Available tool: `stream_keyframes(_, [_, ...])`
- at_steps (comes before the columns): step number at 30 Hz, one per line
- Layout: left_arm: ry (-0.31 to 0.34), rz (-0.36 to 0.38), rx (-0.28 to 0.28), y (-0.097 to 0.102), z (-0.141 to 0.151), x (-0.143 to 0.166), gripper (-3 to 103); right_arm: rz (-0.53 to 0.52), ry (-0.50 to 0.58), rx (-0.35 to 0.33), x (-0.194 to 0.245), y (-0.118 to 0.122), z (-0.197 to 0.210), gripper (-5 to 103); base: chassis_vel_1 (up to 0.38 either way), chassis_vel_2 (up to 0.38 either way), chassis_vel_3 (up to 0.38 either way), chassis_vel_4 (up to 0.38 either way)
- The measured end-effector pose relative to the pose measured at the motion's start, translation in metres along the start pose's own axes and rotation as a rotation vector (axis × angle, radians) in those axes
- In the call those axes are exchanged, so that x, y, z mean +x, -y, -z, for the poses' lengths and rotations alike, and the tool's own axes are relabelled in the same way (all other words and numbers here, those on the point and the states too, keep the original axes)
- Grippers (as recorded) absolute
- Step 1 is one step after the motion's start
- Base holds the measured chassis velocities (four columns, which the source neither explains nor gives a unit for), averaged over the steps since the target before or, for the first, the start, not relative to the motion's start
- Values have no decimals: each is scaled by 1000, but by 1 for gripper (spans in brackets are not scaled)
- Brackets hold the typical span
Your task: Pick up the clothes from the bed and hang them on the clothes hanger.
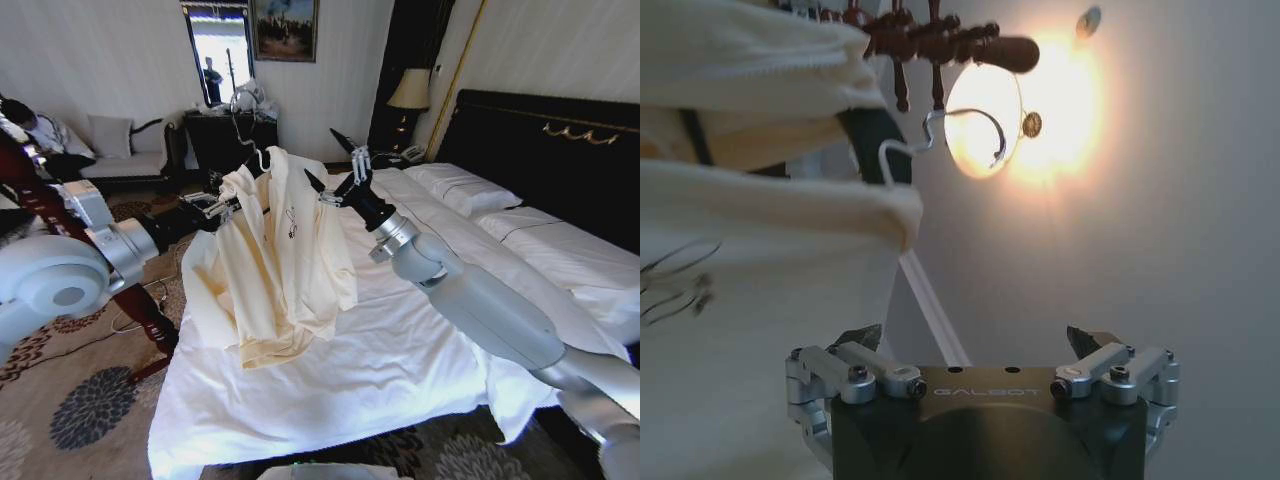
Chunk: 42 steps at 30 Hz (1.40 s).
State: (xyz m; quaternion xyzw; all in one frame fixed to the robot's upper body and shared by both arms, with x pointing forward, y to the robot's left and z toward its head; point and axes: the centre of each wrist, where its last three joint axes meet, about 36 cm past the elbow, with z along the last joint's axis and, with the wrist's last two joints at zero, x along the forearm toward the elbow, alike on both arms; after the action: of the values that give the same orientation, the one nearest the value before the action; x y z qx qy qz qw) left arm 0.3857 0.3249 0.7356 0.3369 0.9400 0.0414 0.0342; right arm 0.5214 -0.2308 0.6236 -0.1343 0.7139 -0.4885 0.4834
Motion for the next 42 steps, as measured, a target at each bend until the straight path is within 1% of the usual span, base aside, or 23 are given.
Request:
stream_keyframes(3, [31, 13, 29, 4, 7, 0, 18, 0, -88, -18, 27, 5, -10, 100, 0, 0, 0, 0])
stream_keyframes(4, [31, 13, 29, 4, 7, 0, 18, 0, -88, -18, 27, 5, -10, 100, 0, 0, 0, 0])
stream_keyframes(6, [48, 38, 36, 6, 10, 0, 18, -6, -155, -22, 47, 11, -17, 100, 0, 0, 0, 0])
stream_keyframes(7, [48, 38, 36, 6, 10, 0, 18, -6, -155, -22, 47, 11, -17, 100, 0, 0, 0, 0])
stream_keyframes(11, [64, 123, 33, 5, 19, 1, 18, -44, -305, -29, 85, 34, -29, 100, 0, 0, 0, 0])
stream_keyframes(12, [64, 123, 33, 5, 19, 1, 18, -44, -305, -29, 85, 34, -29, 100, 0, 0, 0, 0])
stream_keyframes(14, [68, 175, 28, 4, 25, 3, 18, -55, -372, -33, 105, 41, -32, 100, 0, 0, 0, 0])
stream_keyframes(15, [65, 210, 24, 3, 29, 5, 18, -61, -409, -40, 116, 41, -32, 100, 0, 0, 0, 0])
stream_keyframes(17, [57, 258, 19, 1, 36, 7, 18, -66, -451, -52, 130, 38, -31, 100, 0, 0, 0, 0])
stream_keyframes(18, [57, 258, 19, 1, 36, 7, 18, -66, -451, -52, 130, 38, -31, 100, 0, 0, 0, 0])
stream_keyframes(21, [32, 320, 18, 1, 55, 13, 18, -81, -503, -71, 144, 30, -28, 100, 0, 0, 0, 0])
stream_keyframes(24, [16, 353, 20, 0, 67, 17, 18, -93, -526, -82, 146, 26, -27, 100, 0, 0, 0, 0])
stream_keyframes(28, [-11, 422, 60, 3, 92, 24, 18, -102, -560, -86, 152, 21, -30, 100, 0, 0, 0, 0])
stream_keyframes(29, [-11, 422, 60, 3, 92, 24, 18, -102, -560, -86, 152, 21, -30, 100, 0, 0, 0, 0])
stream_keyframes(33, [-26, 477, 75, -2, 104, 28, 18, -113, -602, -60, 167, 27, -33, 100, 0, 0, 0, 0])
stream_keyframes(34, [-26, 477, 75, -2, 104, 28, 18, -113, -602, -60, 167, 27, -33, 100, 0, 0, 0, 0])
stream_keyframes(36, [-32, 503, 94, -8, 108, 30, 18, -117, -630, -30, 181, 35, -35, 100, 0, 0, 0, 0])
stream_keyframes(38, [-32, 514, 108, -12, 111, 31, 18, -116, -647, -4, 190, 40, -35, 100, 0, 0, 0, 0])
stream_keyframes(42, [-36, 526, 121, -16, 121, 36, 18, -114, -668, 16, 203, 44, -34, 100, 0, 0, 0, 0])
